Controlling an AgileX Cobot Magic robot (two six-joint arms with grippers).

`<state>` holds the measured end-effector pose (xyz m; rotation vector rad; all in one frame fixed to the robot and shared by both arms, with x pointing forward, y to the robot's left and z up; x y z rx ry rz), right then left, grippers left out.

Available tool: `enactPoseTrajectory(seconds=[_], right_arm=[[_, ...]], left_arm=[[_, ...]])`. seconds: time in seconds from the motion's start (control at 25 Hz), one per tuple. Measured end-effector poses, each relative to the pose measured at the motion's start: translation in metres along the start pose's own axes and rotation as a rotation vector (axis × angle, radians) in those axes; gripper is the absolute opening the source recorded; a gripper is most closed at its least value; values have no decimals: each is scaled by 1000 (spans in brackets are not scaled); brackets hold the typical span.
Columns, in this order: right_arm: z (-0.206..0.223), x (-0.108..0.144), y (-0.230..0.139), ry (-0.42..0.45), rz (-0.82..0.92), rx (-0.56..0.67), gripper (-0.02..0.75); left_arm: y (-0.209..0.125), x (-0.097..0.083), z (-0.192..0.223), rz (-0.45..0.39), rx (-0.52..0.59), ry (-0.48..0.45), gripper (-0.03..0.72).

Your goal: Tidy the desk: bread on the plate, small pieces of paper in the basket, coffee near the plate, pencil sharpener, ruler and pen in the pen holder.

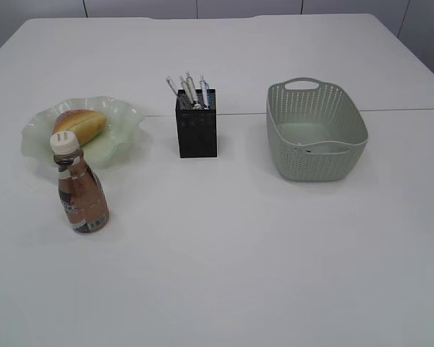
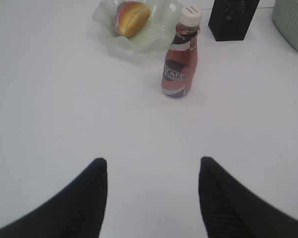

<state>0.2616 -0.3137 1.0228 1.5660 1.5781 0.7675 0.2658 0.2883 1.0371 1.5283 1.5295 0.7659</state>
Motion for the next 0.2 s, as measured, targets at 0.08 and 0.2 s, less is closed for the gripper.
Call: enactPoseTrajectory(seconds=[0.08,0.2], right_arm=[[0,0,0,0,0,0,335],[0,0,0,0,0,0,335]], left_arm=[[0,0,0,0,0,0,432],[0,0,0,0,0,0,432]])
Point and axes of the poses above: a point on each arm's last joint axis where the gripper is mounted, z pointing out along that axis toward the gripper, x along the wrist's bending axis when the last joint is at zero, y = z × x, the point moved 4 cm from there along z, pointing out along that axis toward the gripper, and after that the axes turned 2 degrees about -z, right-handed, at the moved point
